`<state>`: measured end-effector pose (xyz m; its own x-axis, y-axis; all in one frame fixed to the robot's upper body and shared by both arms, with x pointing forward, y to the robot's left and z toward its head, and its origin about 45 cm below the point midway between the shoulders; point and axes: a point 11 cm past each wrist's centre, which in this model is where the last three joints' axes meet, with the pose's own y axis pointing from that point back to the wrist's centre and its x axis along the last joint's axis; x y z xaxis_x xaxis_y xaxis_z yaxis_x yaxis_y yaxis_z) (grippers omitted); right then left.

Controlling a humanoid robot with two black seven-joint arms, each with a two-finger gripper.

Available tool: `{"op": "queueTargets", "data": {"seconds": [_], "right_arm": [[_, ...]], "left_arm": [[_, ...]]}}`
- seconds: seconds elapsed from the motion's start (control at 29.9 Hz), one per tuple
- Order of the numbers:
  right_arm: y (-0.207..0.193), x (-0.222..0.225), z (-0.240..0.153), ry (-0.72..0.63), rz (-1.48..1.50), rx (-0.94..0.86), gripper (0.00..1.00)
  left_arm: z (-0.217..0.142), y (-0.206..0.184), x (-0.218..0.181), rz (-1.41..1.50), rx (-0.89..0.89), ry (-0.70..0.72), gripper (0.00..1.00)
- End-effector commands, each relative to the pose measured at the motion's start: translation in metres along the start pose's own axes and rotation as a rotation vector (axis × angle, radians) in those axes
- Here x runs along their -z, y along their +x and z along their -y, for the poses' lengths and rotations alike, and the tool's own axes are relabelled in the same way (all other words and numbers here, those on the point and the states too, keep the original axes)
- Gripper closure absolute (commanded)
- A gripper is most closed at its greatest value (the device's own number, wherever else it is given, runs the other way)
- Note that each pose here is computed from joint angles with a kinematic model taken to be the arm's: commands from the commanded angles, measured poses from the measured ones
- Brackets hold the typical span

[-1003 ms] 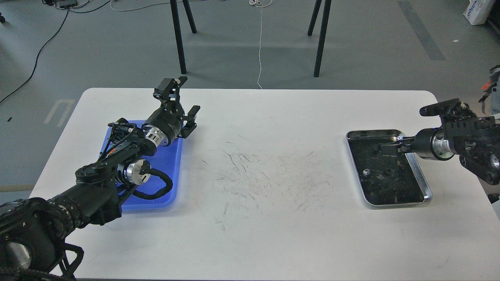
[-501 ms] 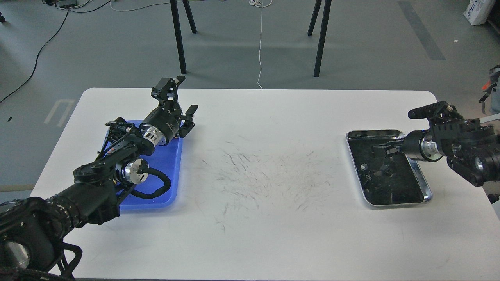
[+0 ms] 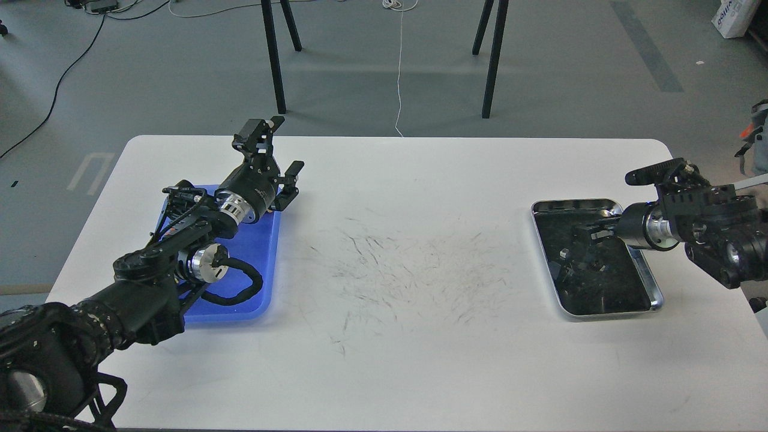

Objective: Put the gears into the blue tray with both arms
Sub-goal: 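Lower the right gripper into the metal tray and grasp the small black gear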

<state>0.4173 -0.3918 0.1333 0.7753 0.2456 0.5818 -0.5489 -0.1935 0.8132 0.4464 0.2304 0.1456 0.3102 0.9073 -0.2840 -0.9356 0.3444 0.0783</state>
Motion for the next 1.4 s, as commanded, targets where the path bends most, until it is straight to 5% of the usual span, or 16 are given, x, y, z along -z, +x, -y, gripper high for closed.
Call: {"op": "queueTargets", "data": {"seconds": [0.0,0.57,1.04,1.14,1.37], "right_arm": [[-0.002,0.0,0.001,0.0,0.0,0.004,0.59],[0.01,0.005,0.004,-0.002,-0.014,-0.026,0.84],[0.032,0.022,0.008,0.027,-0.04,-0.061,0.87],[0.028,0.021,0.008,0.025,-0.035,-0.052,0.86],[0.024,0.021,0.009,0.024,-0.025,-0.04,0.58]], "left_arm": [[0.0,0.0,0.001,0.0,0.0,0.001,0.0],[0.0,0.0,0.001,0.001,-0.001,0.001,0.0],[0.001,0.001,-0.002,0.005,-0.003,-0.003,0.0],[0.001,0.002,-0.002,0.005,-0.004,-0.002,0.0],[0.0,0.002,-0.002,0.005,-0.004,-0.002,0.0]]}}
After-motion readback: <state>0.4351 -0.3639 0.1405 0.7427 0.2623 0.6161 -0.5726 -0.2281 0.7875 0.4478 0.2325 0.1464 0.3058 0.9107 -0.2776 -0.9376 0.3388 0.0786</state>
